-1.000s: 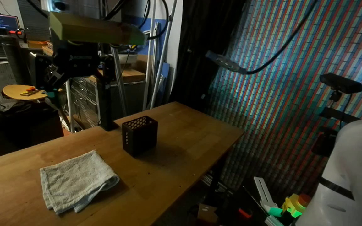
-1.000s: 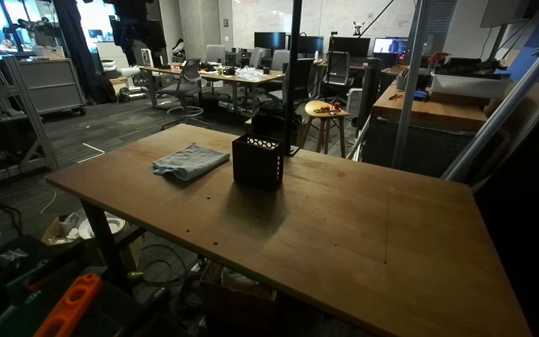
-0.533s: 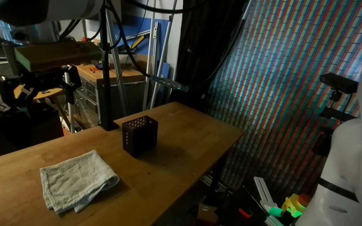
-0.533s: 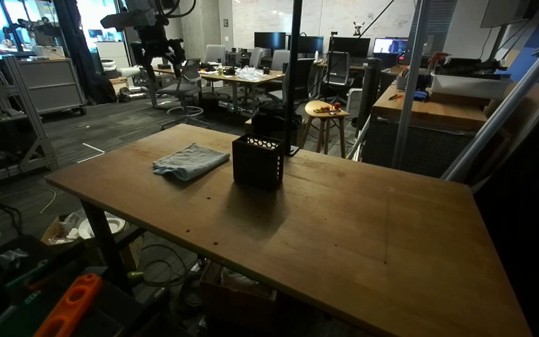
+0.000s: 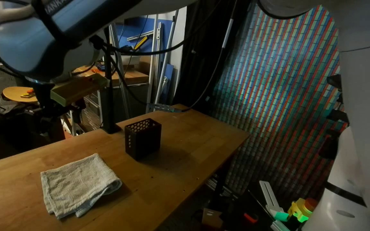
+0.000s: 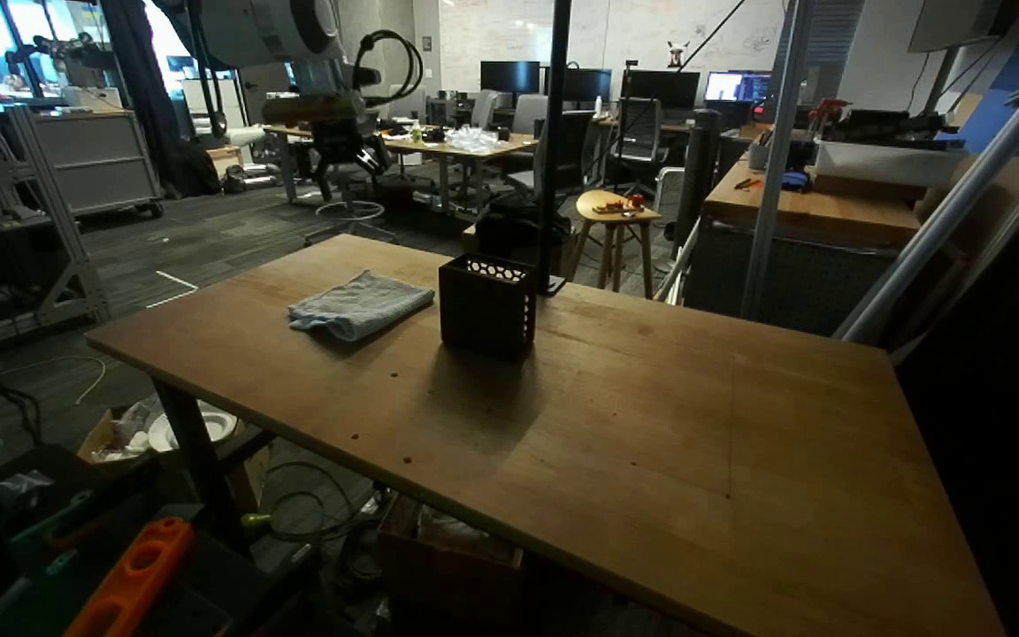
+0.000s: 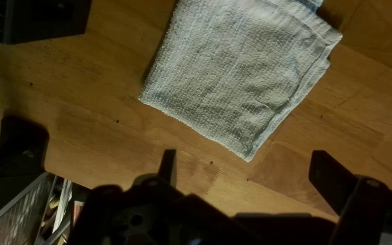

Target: Pick up the white towel from the table and put in the black object.

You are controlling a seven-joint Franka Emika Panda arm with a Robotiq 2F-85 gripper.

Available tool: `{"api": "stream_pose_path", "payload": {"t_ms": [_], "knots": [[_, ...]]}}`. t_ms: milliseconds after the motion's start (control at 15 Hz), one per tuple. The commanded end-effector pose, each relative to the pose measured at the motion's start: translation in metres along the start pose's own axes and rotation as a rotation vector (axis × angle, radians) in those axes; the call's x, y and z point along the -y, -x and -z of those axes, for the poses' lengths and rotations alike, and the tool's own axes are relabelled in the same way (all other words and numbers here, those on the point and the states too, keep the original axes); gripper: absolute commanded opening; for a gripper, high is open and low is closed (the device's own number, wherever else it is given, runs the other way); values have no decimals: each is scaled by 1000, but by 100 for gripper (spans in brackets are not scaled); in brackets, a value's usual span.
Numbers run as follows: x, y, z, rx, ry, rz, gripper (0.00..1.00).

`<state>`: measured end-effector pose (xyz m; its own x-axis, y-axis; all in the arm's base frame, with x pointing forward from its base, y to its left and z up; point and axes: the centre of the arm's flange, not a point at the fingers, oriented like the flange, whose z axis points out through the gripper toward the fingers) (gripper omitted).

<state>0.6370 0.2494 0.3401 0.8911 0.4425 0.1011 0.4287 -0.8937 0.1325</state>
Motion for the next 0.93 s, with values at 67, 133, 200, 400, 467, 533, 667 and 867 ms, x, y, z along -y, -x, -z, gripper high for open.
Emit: {"api": "stream_pose_path", "payload": {"t_ms": [67, 133, 200, 400, 467, 533, 667, 867], "knots": [[-21, -6, -46, -35, -38, 84, 100], [-22, -6, -58, -37, -47, 96, 100], [-23, -4, -72, -35, -59, 110, 100], [-22, 7, -109, -16, -97, 148, 100], [-22, 11, -123, -8, -121, 160, 100], [-22, 15, -133, -9, -147, 171, 100], [-21, 23, -152, 1, -184, 177, 100], [-17, 30, -175, 25, -234, 189, 100]]}}
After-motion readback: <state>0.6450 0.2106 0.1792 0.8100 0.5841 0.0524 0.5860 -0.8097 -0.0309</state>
